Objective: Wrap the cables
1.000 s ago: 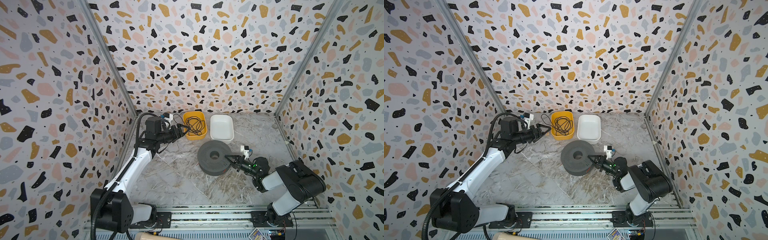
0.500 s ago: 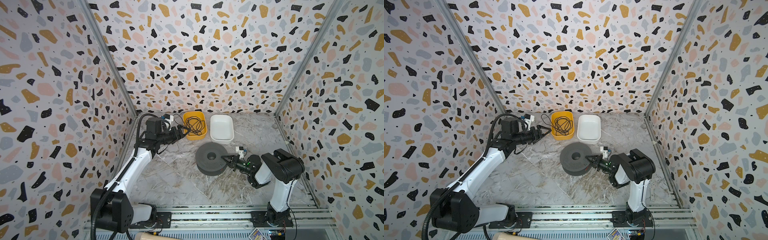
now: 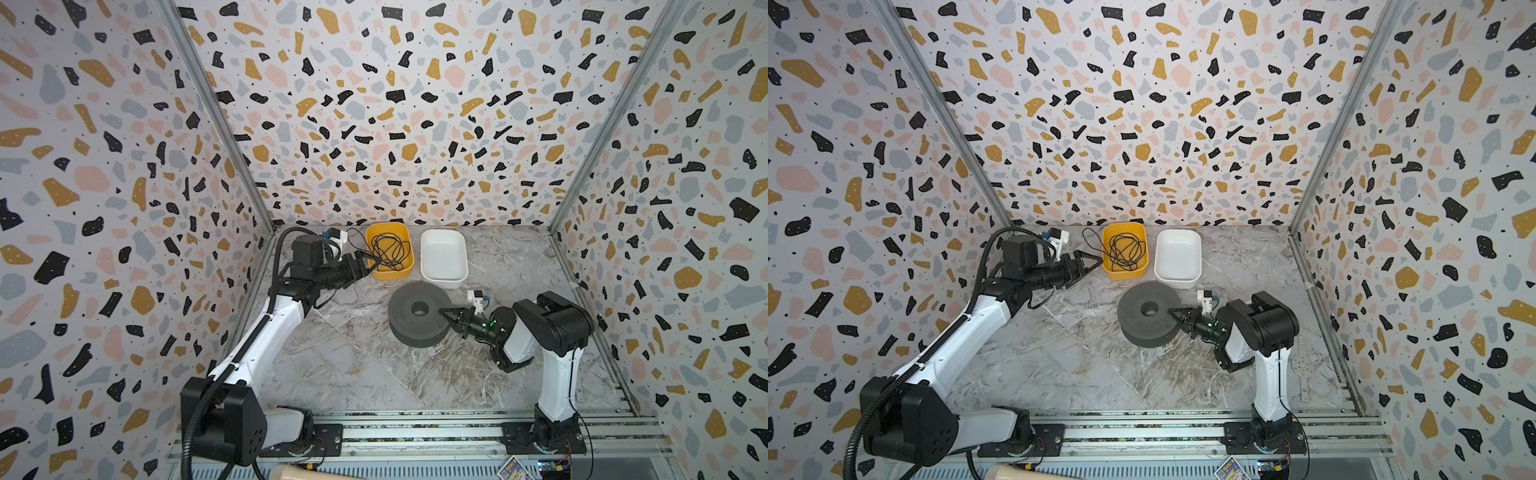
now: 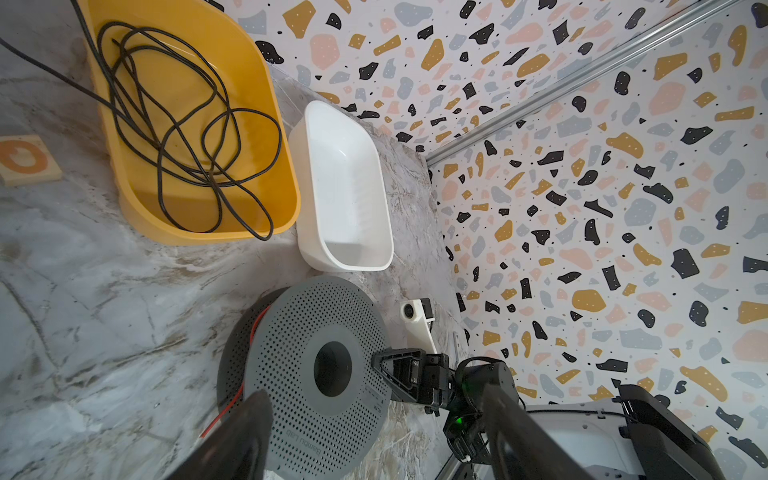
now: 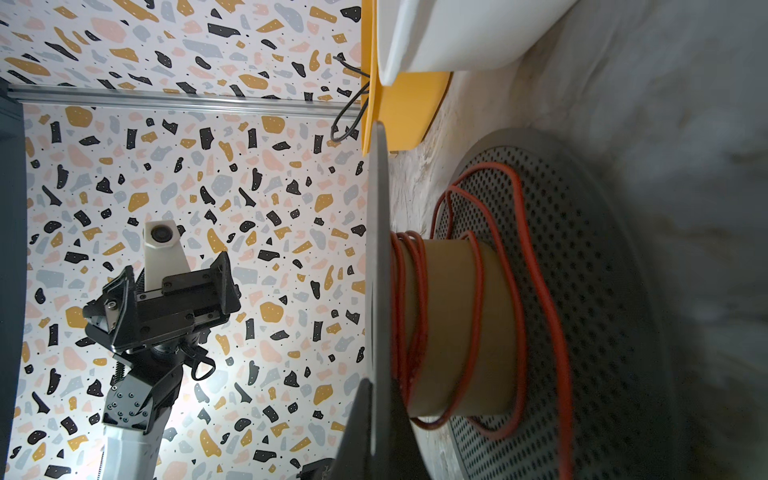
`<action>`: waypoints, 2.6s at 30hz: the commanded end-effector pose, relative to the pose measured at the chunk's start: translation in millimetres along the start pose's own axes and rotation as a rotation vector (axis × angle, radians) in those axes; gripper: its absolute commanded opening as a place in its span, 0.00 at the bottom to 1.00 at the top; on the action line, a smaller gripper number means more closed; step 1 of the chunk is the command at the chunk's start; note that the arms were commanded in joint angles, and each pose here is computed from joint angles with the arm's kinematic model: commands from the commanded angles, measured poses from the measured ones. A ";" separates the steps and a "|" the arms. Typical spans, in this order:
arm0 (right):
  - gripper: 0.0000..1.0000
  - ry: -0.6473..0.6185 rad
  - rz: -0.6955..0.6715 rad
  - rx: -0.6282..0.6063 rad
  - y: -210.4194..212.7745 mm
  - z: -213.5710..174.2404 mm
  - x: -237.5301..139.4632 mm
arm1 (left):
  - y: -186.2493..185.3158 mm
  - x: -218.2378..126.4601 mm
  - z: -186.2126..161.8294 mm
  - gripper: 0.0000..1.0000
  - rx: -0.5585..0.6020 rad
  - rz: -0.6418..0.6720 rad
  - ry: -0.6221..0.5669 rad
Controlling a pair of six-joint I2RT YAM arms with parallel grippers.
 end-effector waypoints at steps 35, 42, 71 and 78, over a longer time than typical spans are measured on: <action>0.99 -0.148 -0.439 -0.659 103.4 73.9 -82.1 | 32.2 2.9 13.7 0.83 0.162 0.226 -0.150; 0.99 -0.137 -0.792 -0.819 98.8 101.6 -95.6 | 68.2 -1.8 23.8 0.88 0.223 0.457 -0.325; 1.00 -0.534 -1.081 -1.261 37.0 76.6 -152.9 | 171.2 -57.5 -9.0 1.00 0.691 0.755 -0.939; 1.00 -0.592 -1.029 -1.355 31.4 61.9 -157.3 | 192.1 -54.3 -4.2 1.00 0.625 0.796 -0.949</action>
Point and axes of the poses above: each gripper's point midway between its finger pads, its own x axis out along the fingers, its own y axis along the line the jaws close on, z = x × y, the point moved 8 cm from there along -x, back along the fingers, and after that the axes turned 14 degrees about -x, right-handed, at the moved point
